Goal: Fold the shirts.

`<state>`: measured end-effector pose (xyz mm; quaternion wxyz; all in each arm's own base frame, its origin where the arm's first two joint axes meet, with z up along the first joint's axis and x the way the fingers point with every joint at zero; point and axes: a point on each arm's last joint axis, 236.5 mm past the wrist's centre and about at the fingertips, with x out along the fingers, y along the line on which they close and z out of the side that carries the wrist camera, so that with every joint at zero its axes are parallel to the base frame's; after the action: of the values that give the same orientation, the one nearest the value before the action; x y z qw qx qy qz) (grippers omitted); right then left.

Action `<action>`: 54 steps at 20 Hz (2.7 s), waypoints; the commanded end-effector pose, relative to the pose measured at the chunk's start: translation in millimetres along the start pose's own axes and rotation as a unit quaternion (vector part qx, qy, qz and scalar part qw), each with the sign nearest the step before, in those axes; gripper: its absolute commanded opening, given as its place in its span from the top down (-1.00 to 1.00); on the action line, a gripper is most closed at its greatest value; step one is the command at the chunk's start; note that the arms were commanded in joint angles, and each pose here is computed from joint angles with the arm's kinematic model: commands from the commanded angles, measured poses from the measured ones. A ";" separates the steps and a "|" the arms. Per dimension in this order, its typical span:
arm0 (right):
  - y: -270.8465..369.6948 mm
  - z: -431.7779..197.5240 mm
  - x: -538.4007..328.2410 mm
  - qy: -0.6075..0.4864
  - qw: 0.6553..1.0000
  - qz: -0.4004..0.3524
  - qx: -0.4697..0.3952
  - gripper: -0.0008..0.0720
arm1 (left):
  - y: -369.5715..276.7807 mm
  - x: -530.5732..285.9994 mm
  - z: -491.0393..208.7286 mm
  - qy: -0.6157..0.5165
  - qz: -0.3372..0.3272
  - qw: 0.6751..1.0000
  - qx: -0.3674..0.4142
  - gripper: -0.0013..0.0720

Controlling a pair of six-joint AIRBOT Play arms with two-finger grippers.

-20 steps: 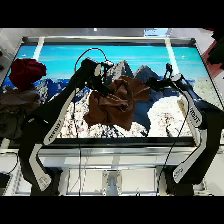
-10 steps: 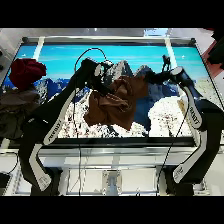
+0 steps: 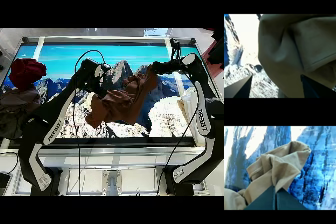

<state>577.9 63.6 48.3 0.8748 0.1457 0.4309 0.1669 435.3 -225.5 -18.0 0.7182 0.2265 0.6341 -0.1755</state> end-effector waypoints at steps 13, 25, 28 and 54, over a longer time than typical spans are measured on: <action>9.4 10.9 -25.8 -0.013 1.000 -0.007 -0.014 0.90 | -14.3 45.3 -18.3 0.027 -0.095 0.995 -0.029 0.93; 177.6 16.6 -436.6 -0.282 0.923 -0.118 -0.234 0.91 | 140.7 -341.6 -124.3 -0.269 0.202 0.931 -0.140 0.94; 215.2 2.5 -511.1 -0.384 0.880 -0.117 -0.256 0.91 | 136.1 -382.7 -121.9 -0.356 0.192 0.904 -0.137 0.94; -39.1 40.7 -46.4 -0.299 0.945 -0.124 0.048 0.91 | 149.0 15.5 39.2 -0.075 0.163 0.981 -0.074 0.94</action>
<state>568.1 25.9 73.3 0.9575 0.1605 0.2380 0.0280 540.7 -129.3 -22.2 0.7858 0.2746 0.5532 -0.0339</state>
